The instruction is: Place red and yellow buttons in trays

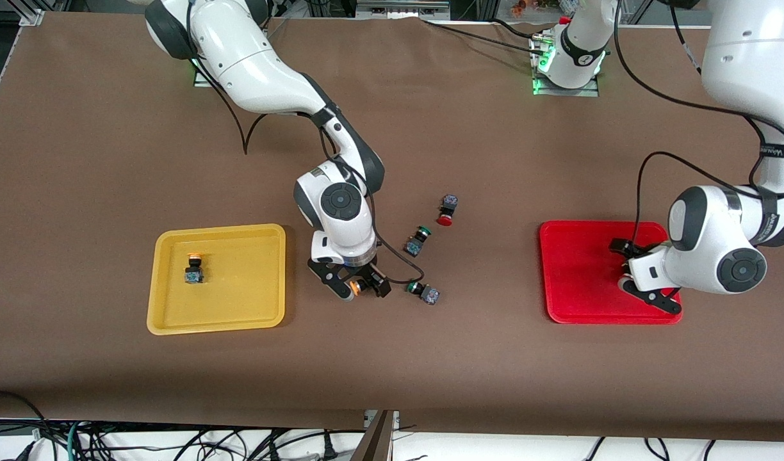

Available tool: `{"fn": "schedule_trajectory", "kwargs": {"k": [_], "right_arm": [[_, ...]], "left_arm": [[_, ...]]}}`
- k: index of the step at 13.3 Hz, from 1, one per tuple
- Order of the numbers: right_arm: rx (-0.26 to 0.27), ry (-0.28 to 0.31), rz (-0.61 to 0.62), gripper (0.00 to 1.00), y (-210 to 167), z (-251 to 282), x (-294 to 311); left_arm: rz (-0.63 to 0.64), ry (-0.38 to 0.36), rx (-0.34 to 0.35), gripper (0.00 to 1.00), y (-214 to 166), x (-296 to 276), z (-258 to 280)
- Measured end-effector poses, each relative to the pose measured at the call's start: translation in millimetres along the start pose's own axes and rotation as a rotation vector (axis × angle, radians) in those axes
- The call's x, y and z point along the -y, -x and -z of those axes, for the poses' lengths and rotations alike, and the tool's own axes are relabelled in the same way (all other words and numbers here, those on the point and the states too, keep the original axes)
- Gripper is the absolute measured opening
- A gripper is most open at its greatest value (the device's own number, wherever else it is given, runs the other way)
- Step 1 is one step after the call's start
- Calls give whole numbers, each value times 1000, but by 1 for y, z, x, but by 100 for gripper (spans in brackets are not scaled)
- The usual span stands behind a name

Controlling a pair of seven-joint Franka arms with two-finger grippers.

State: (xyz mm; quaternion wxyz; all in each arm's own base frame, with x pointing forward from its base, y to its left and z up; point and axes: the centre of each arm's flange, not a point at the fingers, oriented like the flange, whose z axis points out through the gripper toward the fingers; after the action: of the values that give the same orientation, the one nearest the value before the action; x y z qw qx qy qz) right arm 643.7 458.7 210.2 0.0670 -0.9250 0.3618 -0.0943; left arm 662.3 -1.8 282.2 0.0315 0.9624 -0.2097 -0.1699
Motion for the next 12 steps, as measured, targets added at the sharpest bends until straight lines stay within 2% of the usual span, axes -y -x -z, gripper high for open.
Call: {"fn": "schedule_trajectory", "kwargs": {"k": [2,5,6,9,10,12], "right_arm": [[0,-6,6,100,5,-14,-3],[-2,-9,14,96,9,-24,-5],[-3,-11,15,87,9,-23,-4],[-6,-20,16,48,8,-20,-1],[-7,-21,17,43,8,-18,-1],[-9,-2,45,43,6,-17,-1]], "left_arm": [[45,47,-5,100,-12,-57,14],[207,70,-4,100,-34,-162,7],[228,66,-18,100,-40,-191,-5],[230,85,-118,100,-45,-256,-70],[262,101,-145,100,-41,-272,-88],[331,131,-157,100,-33,-308,-102]]}}
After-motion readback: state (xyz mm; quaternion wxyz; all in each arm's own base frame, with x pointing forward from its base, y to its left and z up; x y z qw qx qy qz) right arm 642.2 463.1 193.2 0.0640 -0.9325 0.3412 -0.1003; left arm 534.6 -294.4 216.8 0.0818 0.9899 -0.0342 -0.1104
